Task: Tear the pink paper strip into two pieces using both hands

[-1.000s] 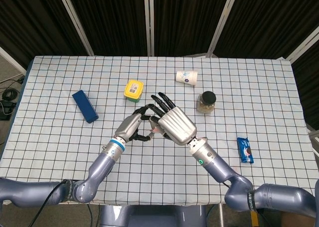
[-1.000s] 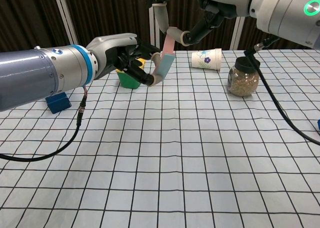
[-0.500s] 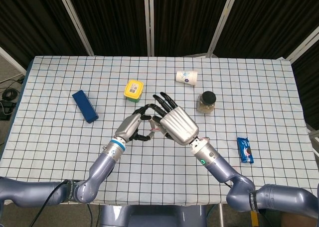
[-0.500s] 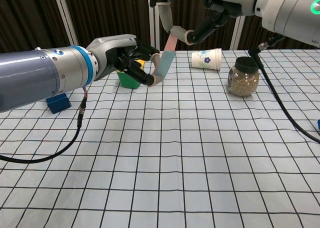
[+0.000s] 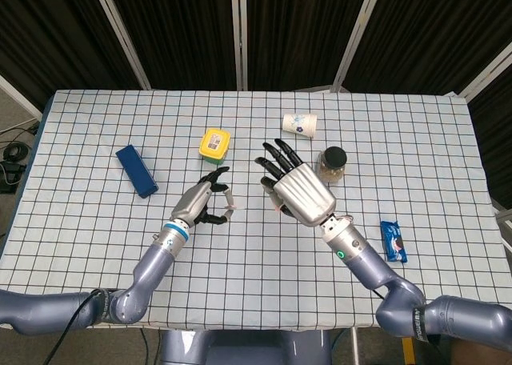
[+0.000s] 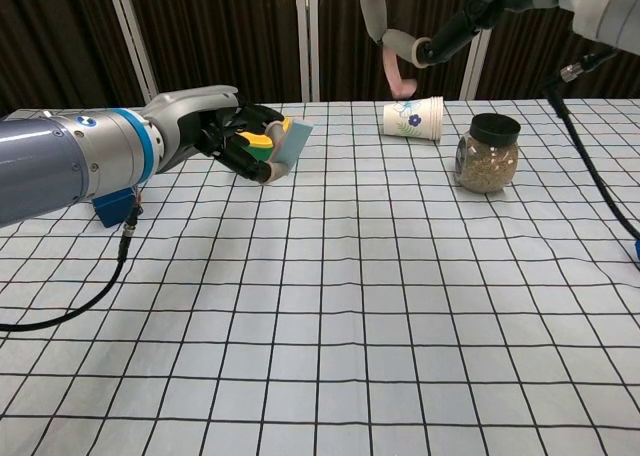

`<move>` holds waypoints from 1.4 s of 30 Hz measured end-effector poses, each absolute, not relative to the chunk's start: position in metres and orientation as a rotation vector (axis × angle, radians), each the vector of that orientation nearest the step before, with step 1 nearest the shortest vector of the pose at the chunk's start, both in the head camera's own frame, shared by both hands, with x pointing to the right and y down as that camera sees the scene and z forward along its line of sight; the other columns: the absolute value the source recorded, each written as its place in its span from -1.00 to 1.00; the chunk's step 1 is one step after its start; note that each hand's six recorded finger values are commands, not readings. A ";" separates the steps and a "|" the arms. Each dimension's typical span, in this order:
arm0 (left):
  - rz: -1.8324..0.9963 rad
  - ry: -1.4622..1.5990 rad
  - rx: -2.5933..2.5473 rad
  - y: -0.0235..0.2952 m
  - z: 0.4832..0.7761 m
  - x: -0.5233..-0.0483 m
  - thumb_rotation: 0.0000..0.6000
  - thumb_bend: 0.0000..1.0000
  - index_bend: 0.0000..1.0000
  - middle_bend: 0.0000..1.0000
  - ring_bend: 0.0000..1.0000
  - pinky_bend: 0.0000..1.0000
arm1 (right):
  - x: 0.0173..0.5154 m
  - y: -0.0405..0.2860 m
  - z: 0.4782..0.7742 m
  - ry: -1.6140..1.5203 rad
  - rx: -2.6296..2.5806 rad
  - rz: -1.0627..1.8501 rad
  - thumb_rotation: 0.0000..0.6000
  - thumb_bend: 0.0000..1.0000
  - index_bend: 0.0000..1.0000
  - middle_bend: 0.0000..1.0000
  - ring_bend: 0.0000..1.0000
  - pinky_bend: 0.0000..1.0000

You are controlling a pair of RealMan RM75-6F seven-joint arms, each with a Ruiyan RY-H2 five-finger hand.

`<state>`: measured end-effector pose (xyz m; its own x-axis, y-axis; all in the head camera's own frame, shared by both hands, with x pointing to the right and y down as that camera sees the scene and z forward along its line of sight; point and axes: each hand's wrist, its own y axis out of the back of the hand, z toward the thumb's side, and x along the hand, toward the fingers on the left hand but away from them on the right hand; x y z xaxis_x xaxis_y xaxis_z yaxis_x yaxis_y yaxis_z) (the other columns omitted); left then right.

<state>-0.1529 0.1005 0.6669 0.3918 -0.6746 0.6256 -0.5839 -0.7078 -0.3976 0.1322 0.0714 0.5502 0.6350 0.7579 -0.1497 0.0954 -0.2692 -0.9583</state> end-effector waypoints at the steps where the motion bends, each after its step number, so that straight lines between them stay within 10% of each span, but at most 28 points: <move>1: -1.222 1.148 -2.521 0.101 0.668 -0.155 1.00 -0.02 0.57 -1.00 -1.00 -1.00 | 0.136 0.071 0.550 -0.694 -1.743 0.750 1.00 -0.12 0.39 -0.57 -1.00 -1.00; 11: -1.292 1.123 -2.407 0.101 0.679 -0.196 1.00 -0.05 0.50 -1.00 -1.00 -1.00 | 0.171 0.071 0.558 -0.689 -1.718 0.813 1.00 -0.12 0.39 -0.56 -1.00 -1.00; 13: -1.302 1.100 -2.368 0.102 0.681 -0.207 1.00 -0.26 0.22 -1.00 -1.00 -1.00 | 0.179 0.075 0.565 -0.675 -1.726 0.837 1.00 -0.12 0.38 -0.56 -1.00 -1.00; 15: -1.311 1.076 -2.333 0.104 0.682 -0.217 1.00 -0.77 -0.48 -1.00 -1.00 -1.00 | 0.186 0.080 0.572 -0.664 -1.737 0.858 1.00 -0.12 0.35 -0.56 -1.00 -1.00; 18: -1.323 1.048 -2.292 0.109 0.684 -0.233 1.00 -1.00 -1.00 -1.00 -1.00 -1.00 | 0.196 0.089 0.586 -0.649 -1.760 0.895 1.00 -0.39 -0.10 -0.61 -1.00 -1.00; 23: -1.340 1.051 -2.285 0.114 0.683 -0.260 1.00 -1.00 -1.00 -1.00 -1.00 -1.00 | 0.207 0.104 0.606 -0.617 -1.795 0.958 1.00 -0.85 -0.86 -0.83 -1.00 -1.00; 42: -1.238 1.208 -1.989 0.105 0.592 -0.376 1.00 -1.00 -1.00 -1.00 -1.00 -1.00 | 0.302 0.132 0.559 -0.796 -1.704 1.108 1.00 -1.00 -0.99 -1.00 -1.00 -1.00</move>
<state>-0.3758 0.1051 0.5920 0.1926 -0.8760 0.4422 -0.4208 -0.4809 -0.7692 0.3022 0.1319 0.5591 0.3847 0.8636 -0.3258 0.0331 -0.3656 -0.9302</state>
